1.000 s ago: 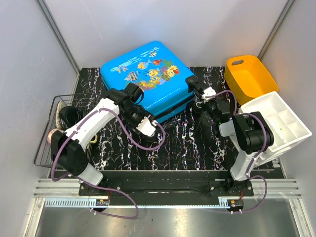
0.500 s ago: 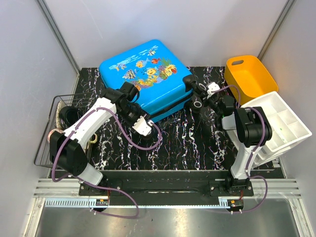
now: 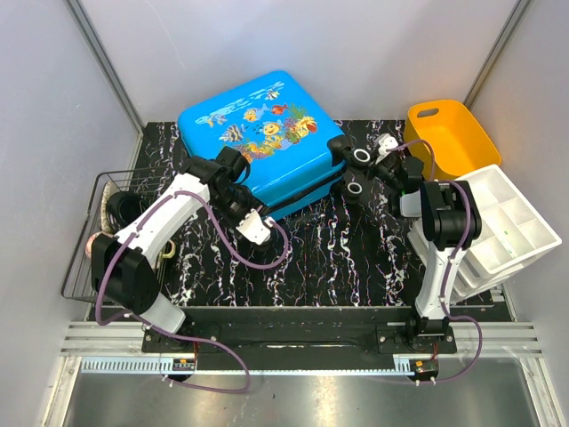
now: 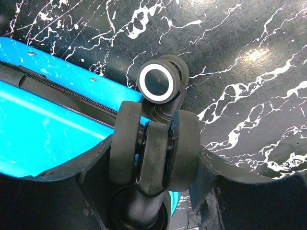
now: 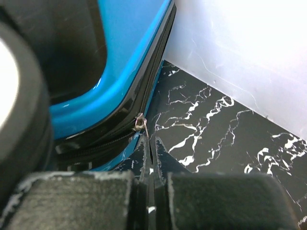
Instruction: Open, take out, and arrange the luggage
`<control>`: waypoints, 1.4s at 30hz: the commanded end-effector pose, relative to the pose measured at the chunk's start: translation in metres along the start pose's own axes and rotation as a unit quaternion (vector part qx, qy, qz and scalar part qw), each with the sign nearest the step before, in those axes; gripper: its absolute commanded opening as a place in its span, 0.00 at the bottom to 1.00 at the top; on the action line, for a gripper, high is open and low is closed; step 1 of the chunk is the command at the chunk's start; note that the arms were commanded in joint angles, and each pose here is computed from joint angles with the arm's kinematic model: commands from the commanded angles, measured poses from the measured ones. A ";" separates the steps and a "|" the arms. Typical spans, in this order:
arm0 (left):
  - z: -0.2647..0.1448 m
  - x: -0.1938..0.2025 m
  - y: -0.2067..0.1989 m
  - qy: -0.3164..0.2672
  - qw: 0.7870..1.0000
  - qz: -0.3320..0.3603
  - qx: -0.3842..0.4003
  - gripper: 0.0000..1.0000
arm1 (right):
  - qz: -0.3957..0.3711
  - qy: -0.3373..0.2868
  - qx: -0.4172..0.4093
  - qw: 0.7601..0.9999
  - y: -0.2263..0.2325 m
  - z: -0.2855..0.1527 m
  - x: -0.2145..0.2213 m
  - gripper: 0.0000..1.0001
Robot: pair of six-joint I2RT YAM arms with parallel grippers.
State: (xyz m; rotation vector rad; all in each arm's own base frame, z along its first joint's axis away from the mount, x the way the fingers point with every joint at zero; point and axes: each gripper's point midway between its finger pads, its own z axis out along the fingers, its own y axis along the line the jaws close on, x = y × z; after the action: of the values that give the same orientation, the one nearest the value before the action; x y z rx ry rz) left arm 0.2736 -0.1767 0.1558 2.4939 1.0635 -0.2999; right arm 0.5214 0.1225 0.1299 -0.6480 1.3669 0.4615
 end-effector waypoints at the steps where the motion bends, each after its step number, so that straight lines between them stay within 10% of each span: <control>1: -0.016 0.064 -0.098 0.122 0.964 -0.164 0.171 0.00 | -0.039 -0.055 0.086 0.994 -0.068 0.005 -0.039 0.00; 15: -0.016 0.067 -0.091 0.130 0.965 -0.158 0.162 0.01 | 0.031 -0.050 0.002 0.998 -0.044 0.058 -0.037 0.00; 18: -0.019 0.068 -0.075 0.131 0.969 -0.167 0.129 0.14 | 0.048 -0.031 -0.011 0.998 -0.031 0.056 -0.042 0.11; 26: -0.069 0.055 0.000 0.121 0.961 -0.246 -0.040 0.92 | 0.080 0.047 0.010 0.996 -0.028 0.013 -0.073 0.53; 31: -0.098 0.028 0.023 0.079 0.953 -0.259 -0.137 0.99 | 0.089 0.094 0.023 0.991 -0.023 -0.004 -0.090 0.77; 37: -0.156 0.023 0.057 -0.014 0.868 -0.386 -0.314 0.99 | 0.150 0.132 0.030 0.979 -0.029 -0.001 -0.135 0.92; 42: -0.205 0.071 0.074 -0.136 0.675 -0.597 -0.411 0.99 | 0.224 0.194 0.008 0.955 -0.009 0.023 -0.132 0.96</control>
State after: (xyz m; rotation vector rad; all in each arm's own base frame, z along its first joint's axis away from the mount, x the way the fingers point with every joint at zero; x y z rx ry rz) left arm 0.3342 -0.0975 0.2797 1.3103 1.9482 -0.1860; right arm 0.5332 0.1131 0.2703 -0.4756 1.7255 0.6032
